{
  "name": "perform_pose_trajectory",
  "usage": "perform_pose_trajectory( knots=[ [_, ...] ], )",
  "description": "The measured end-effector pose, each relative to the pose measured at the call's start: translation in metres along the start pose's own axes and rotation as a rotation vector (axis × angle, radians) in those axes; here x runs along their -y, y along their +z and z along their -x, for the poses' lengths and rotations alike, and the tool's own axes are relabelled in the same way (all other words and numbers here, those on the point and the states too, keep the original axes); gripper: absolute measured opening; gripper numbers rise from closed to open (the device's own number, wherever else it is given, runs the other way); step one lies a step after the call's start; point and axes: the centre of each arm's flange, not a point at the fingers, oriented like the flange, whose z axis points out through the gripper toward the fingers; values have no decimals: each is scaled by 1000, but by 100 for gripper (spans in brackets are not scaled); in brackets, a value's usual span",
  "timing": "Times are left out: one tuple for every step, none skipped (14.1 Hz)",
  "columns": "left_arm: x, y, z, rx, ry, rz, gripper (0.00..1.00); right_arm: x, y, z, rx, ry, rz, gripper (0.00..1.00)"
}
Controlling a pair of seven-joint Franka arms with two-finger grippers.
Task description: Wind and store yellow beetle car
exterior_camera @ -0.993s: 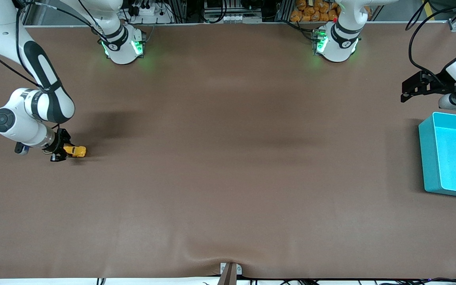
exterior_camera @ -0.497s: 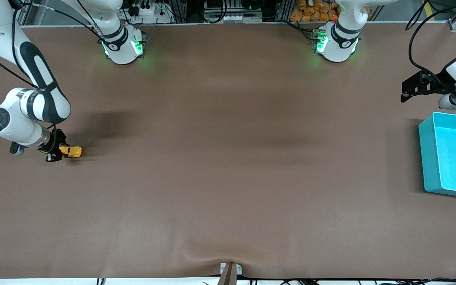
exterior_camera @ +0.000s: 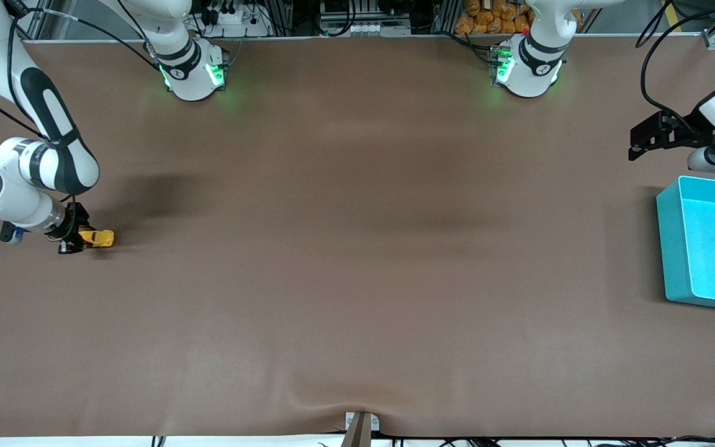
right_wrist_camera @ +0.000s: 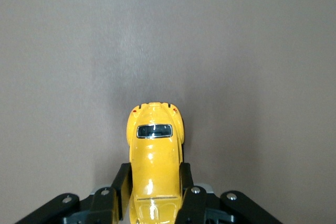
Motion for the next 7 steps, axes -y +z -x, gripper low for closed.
perform_pose_trajectory(
  knots=[
    [0,0,0,0,0,0,100,0,0,-3,-2,0,-2,41],
    [0,0,0,0,0,0,100,0,1,-5,-3,0,-2,41],
    [0,0,0,0,0,0,100,0,1,-5,-3,0,-1,41],
    [0,0,0,0,0,0,100,0,1,-5,-3,-1,-1,41],
    [0,0,0,0,0,0,100,0,1,-5,-4,-2,-1,41],
    [0,0,0,0,0,0,100,0,1,-5,-4,-2,-1,41],
    [0,0,0,0,0,0,100,0,1,-5,-5,-3,-1,41]
  ],
)
